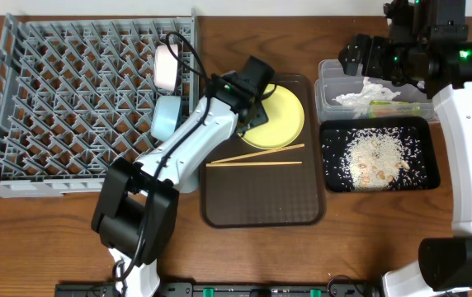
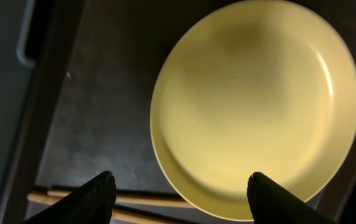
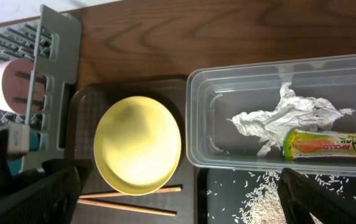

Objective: Sort waste into correct bins and load items into the dishwasher
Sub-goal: 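Move the left gripper right to the yellow plate on the tray, then close the left gripper on the yellow plate's left rim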

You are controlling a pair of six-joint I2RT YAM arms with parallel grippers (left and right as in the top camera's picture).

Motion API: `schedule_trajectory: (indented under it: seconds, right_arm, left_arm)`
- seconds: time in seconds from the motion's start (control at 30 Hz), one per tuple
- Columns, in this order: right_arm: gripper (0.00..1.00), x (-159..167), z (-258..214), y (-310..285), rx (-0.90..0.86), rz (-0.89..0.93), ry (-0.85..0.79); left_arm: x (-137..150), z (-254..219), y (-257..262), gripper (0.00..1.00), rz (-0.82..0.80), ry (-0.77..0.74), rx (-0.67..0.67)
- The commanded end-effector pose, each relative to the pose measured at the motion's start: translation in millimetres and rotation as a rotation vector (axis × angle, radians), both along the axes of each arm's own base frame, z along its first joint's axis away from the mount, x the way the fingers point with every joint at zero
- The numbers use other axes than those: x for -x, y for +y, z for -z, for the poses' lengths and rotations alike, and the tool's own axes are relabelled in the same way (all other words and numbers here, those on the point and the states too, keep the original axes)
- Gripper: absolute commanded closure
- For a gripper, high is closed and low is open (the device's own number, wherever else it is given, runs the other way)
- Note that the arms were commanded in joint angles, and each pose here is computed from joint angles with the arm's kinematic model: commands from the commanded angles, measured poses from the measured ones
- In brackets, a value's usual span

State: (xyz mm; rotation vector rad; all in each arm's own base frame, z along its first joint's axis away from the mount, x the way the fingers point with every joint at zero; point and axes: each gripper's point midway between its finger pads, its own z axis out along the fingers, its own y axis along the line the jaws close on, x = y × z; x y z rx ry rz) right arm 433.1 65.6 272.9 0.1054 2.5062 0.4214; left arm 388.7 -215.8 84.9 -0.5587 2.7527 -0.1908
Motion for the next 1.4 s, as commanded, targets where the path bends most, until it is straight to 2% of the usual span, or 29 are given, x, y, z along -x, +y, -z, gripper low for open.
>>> schedule_trajectory:
  seconds: [0.0, 0.1, 0.27, 0.53, 0.97, 1.17, 1.37]
  right_arm:
    - [0.01, -1, 3, 2, -0.001, 0.000, 0.009]
    - [0.01, -1, 3, 2, -0.001, 0.000, 0.009]
    - [0.01, -1, 3, 2, -0.001, 0.000, 0.009]
    - [0.01, -1, 3, 2, -0.001, 0.000, 0.009]
    - [0.01, -1, 3, 2, -0.001, 0.000, 0.009]
    - [0.01, -1, 3, 2, -0.001, 0.000, 0.009]
    - [0.01, -1, 3, 2, -0.001, 0.000, 0.009]
  left_arm:
    - [5, 11, 5, 0.31, -0.088, 0.008, -0.005]
    - [9, 18, 8, 0.32, -0.134, 0.022, -0.002]
    - [14, 30, 9, 0.39, -0.211, 0.027, 0.021]
    - [14, 49, -10, 0.45, -0.117, 0.050, 0.063]
    - [23, 72, -9, 0.46, -0.125, 0.138, 0.074]
    - [21, 84, -5, 0.53, -0.144, 0.181, 0.104]
    - [21, 88, -5, 0.55, -0.151, 0.186, 0.104]
